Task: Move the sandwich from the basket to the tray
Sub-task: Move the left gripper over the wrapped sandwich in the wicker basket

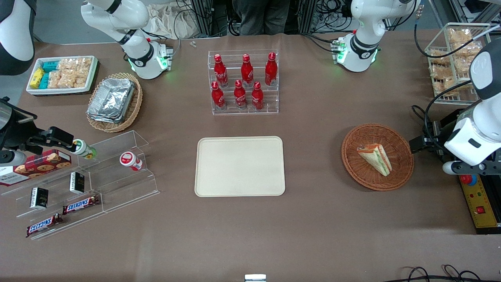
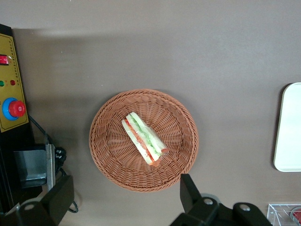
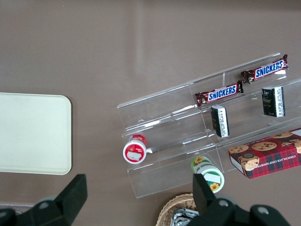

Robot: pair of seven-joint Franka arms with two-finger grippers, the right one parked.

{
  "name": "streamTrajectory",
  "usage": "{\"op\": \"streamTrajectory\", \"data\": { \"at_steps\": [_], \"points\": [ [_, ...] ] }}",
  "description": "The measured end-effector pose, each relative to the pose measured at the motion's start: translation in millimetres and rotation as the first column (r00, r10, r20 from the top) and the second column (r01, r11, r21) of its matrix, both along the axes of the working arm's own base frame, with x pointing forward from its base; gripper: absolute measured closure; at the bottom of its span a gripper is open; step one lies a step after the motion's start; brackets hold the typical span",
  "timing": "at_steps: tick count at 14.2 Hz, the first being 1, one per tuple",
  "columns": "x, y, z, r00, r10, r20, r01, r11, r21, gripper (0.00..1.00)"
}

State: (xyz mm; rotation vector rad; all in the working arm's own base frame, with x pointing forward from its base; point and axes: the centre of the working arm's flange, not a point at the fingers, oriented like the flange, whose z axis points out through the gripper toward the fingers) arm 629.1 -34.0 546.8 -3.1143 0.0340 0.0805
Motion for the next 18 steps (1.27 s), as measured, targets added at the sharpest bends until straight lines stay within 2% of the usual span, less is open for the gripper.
{"op": "streamTrajectory", "data": {
  "at_steps": [4,7,9,11,15,18],
  "points": [
    [0,0,0,1.0,0.015,-0.002,-0.015,1.0,0.002,0.0],
    [-3,-3,-11,0.989,0.144,-0.028,-0.143,0.99,0.014,0.0],
    [-4,-8,-32,0.962,0.268,-0.043,-0.267,0.963,0.031,0.0],
    [-5,-12,-58,0.932,0.362,-0.037,-0.36,0.932,0.04,0.0],
    [-21,-22,-119,0.884,0.468,0.011,-0.468,0.884,0.027,0.0],
    [-40,-24,-152,0.854,0.519,0.021,-0.52,0.854,0.028,0.0]
  ]
}}
